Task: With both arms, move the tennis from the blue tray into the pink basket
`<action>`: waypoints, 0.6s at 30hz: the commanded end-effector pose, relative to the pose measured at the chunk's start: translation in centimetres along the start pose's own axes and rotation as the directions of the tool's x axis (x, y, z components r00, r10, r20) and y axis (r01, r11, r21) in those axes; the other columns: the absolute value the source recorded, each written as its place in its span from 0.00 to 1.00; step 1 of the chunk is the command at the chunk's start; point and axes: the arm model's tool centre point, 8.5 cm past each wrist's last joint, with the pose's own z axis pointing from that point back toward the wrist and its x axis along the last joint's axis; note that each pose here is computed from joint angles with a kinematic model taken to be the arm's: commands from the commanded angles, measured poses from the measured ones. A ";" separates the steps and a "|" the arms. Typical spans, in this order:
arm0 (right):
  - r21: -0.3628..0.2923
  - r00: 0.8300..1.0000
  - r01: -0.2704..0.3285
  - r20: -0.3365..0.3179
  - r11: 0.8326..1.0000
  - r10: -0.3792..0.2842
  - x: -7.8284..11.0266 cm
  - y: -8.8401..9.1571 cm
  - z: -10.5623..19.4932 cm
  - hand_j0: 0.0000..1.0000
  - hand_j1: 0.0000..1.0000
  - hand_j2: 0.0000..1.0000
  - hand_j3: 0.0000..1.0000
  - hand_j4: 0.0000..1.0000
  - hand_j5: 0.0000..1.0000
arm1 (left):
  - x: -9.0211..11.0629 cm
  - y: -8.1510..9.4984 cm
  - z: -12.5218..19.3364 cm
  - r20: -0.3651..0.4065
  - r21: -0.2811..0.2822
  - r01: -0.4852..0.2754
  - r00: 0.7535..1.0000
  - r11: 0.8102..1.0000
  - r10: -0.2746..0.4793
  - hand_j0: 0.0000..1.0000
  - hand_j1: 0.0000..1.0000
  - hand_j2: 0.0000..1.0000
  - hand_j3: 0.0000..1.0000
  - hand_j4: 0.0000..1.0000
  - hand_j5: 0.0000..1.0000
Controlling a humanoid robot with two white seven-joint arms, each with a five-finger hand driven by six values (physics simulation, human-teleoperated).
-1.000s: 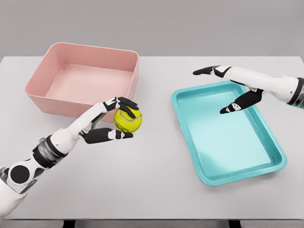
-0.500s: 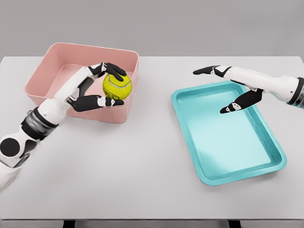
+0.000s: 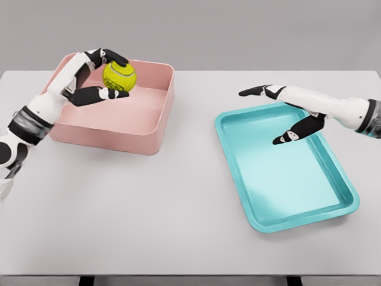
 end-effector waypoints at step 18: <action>-0.003 1.000 0.015 -0.002 1.000 -0.015 0.0 0.1 -0.2 1.00 1.00 1.00 1.00 1.00 1.00 | -1.9 2.3 0.4 -0.065 0.028 0.059 0.996 0.998 -0.058 1.00 1.00 1.00 1.00 1.00 1.00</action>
